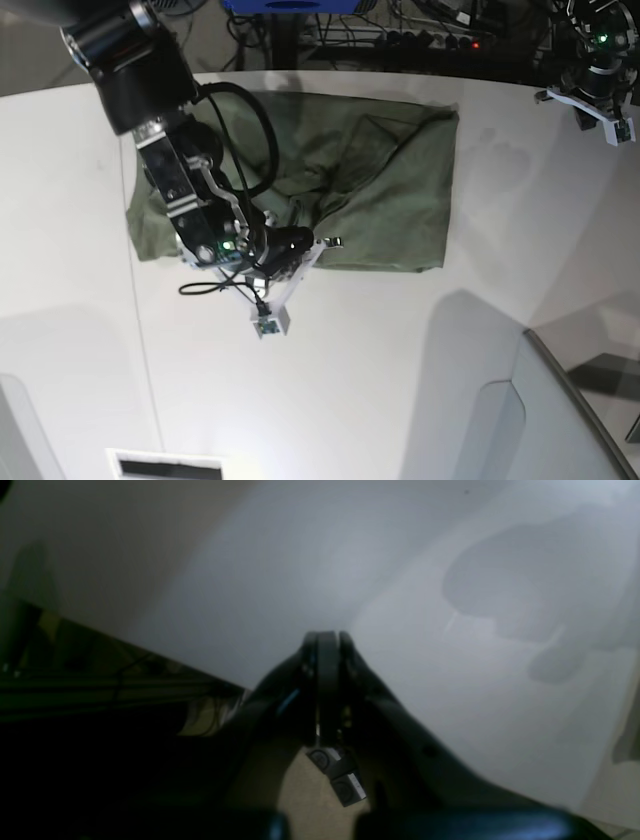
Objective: Layout the t-shirt on the table in an organized manner, then fold the t-shirt properly
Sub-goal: 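Move the right gripper over the shirt's middle and grasp the fabric, then smooth the folded fabric with the right gripper toward the collar edge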
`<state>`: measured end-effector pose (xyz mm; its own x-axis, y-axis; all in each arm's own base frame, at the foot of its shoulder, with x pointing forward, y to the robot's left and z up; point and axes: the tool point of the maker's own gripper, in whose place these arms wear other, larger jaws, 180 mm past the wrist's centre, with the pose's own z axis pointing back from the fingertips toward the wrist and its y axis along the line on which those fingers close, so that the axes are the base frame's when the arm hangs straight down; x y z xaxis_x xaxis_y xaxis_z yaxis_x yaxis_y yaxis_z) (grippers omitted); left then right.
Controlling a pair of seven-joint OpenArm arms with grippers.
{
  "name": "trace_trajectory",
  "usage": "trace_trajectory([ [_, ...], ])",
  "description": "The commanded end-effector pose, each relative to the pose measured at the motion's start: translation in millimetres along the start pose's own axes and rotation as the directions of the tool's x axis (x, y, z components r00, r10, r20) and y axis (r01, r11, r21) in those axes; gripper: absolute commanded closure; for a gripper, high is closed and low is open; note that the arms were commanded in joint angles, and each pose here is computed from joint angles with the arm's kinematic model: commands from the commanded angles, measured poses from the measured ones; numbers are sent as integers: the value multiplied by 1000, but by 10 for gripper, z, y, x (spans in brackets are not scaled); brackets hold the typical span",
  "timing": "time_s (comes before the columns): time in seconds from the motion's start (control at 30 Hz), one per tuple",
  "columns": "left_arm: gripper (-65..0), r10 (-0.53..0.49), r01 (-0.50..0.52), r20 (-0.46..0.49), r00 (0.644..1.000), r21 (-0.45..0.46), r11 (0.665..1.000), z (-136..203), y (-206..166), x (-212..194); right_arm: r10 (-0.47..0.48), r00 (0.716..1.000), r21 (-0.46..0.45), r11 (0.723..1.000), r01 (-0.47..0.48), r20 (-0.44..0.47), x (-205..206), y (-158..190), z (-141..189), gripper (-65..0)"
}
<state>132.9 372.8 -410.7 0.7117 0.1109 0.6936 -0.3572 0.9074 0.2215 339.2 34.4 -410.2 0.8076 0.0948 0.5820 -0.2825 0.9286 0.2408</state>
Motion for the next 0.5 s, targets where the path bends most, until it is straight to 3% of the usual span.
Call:
trace_trajectory([
  [0.0,0,-8,7,42,999,13,1000,15,62,124,34,998,51,998,-36,50,186,211,103,0],
  [0.1,0,-3,2,53,999,12,1000,-2,49,171,157,987,132,980,-152,-27,-39,659,184,0],
  [0.2,0,-1,0,58,998,10,1000,-17,34,200,268,958,227,944,-241,-98,-361,1177,149,0],
  [0.3,0,0,-1,63,998,9,1000,-16,30,218,324,933,259,925,-278,-154,-623,1354,75,0],
  [0.4,0,0,-1,62,998,10,1000,-21,36,211,365,919,277,908,-315,-152,-716,1498,147,-2],
  [0.47,0,-4,4,52,999,12,1000,-30,62,181,352,916,274,915,-294,-193,-809,1530,219,-15],
])
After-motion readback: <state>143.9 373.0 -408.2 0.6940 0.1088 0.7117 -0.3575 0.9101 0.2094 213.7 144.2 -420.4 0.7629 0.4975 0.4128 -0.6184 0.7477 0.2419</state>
